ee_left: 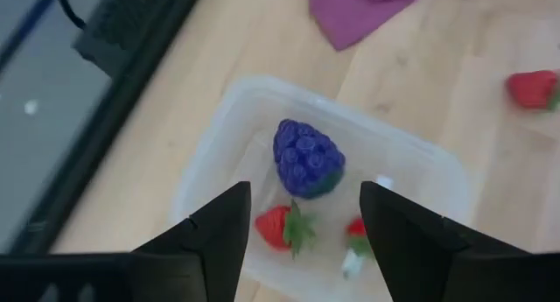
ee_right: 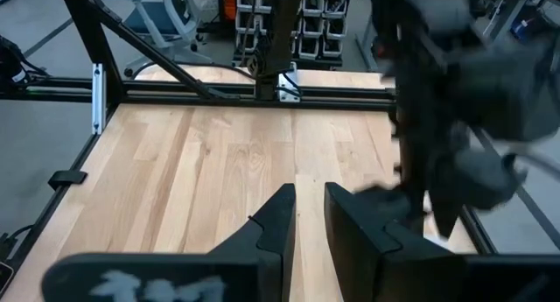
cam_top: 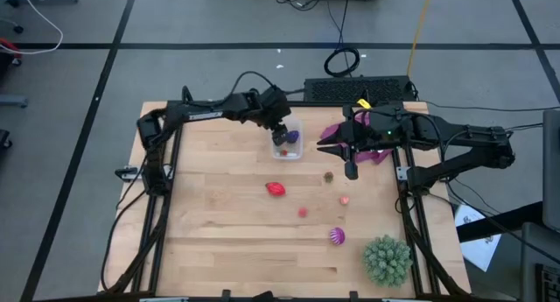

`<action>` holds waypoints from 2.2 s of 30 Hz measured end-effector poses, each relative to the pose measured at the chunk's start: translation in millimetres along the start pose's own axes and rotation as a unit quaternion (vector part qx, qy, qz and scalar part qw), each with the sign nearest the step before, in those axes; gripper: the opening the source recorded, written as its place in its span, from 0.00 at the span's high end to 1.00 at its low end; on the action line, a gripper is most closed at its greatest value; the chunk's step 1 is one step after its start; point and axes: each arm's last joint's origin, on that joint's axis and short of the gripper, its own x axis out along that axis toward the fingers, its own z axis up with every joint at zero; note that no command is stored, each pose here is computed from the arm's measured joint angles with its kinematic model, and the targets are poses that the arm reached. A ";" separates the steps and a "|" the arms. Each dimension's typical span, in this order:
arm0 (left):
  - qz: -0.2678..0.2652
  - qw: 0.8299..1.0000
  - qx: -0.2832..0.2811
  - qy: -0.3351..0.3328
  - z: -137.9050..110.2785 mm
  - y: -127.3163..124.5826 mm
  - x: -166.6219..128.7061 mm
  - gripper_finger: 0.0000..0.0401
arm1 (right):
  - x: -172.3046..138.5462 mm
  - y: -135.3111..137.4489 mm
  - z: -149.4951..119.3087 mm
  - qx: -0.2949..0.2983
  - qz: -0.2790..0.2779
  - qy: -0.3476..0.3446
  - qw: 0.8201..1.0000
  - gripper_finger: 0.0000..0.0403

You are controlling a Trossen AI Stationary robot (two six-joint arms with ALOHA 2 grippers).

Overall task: Pick and placing Produce into tupperware
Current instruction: Put the red dragon fruit into the transparent bin

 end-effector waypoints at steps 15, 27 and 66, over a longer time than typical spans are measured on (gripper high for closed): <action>0.072 0.992 -0.055 0.085 -57.7 -26.0 -166.3 0.44 | 0.5 1.9 -14.3 0.022 0.005 0.075 0.997 0.86; 0.073 0.984 -0.105 0.122 -154.5 -52.5 -145.8 0.44 | 31.5 21.3 -47.6 0.017 0.075 0.106 0.991 0.86; 0.091 0.984 -0.049 0.145 -188.1 -53.7 -116.4 0.44 | 220.4 8.6 -76.0 0.010 0.058 0.251 0.966 0.48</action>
